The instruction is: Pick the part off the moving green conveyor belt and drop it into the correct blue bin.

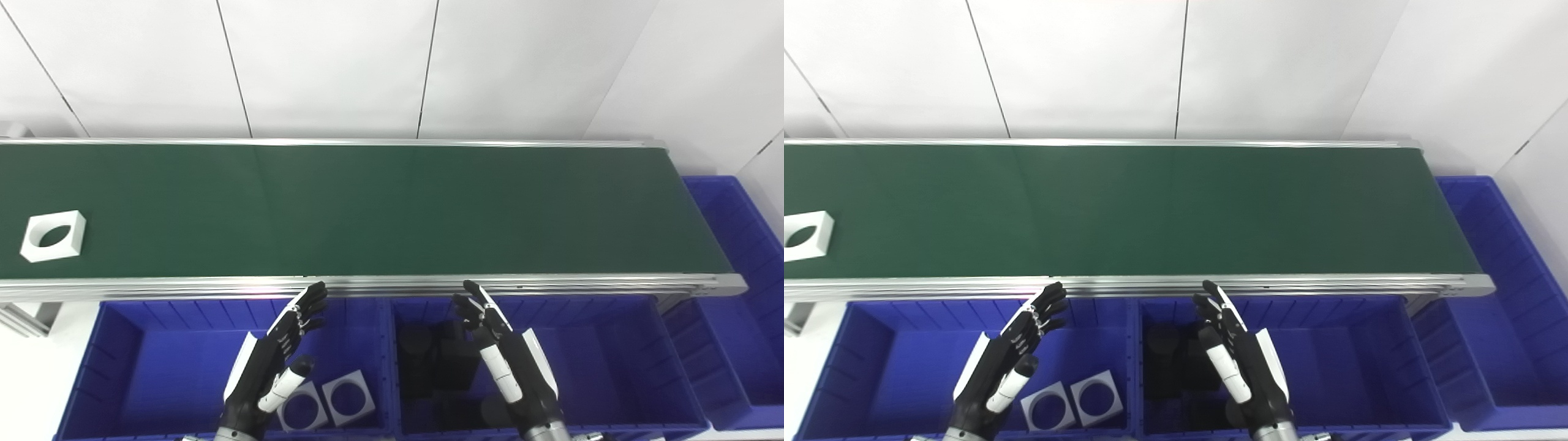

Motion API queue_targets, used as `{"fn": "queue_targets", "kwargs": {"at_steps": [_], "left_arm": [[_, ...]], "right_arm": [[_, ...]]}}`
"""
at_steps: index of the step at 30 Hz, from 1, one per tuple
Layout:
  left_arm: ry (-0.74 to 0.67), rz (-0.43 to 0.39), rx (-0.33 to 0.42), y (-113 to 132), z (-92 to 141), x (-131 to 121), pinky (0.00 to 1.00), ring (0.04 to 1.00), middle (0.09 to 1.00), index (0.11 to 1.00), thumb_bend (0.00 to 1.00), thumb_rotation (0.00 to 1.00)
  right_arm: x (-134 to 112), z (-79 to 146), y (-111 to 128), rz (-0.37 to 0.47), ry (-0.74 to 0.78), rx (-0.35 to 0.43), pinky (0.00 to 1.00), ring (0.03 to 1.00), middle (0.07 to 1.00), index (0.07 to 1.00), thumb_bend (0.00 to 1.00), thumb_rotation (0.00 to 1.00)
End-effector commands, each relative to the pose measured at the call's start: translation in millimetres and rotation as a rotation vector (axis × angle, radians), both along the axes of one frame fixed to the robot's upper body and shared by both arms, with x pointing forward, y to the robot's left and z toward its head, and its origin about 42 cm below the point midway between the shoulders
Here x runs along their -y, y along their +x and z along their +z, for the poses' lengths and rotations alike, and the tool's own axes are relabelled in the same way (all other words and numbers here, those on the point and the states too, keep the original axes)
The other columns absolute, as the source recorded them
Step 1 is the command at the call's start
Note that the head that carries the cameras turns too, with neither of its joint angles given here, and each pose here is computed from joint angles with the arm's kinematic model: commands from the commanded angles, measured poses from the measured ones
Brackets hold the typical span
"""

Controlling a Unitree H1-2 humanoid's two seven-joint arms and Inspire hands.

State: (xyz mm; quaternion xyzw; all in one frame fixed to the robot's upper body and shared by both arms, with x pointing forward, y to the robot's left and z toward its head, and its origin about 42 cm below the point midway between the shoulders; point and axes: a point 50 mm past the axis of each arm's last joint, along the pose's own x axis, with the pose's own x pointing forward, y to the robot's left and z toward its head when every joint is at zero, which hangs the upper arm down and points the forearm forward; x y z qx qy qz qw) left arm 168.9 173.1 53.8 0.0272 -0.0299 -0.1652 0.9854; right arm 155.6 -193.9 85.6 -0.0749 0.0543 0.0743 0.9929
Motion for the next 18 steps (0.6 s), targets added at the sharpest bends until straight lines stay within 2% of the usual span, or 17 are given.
{"fn": "queue_targets", "kwargs": {"at_steps": [1,18], "left_arm": [[-0.014,0.004,0.061,5.2,8.3,2.5,0.83,0.889,0.912,0.898,0.74,0.86],[-0.014,-0.001,0.060,5.0,7.6,3.4,0.84,0.893,0.918,0.902,0.74,0.85]], "right_arm": [[-1.2,7.9,2.2,0.008,0.015,0.063,0.89,0.892,0.889,0.960,0.64,0.96],[0.0,7.1,2.3,0.009,0.018,0.061,0.89,0.891,0.891,0.958,0.66,0.96]]}}
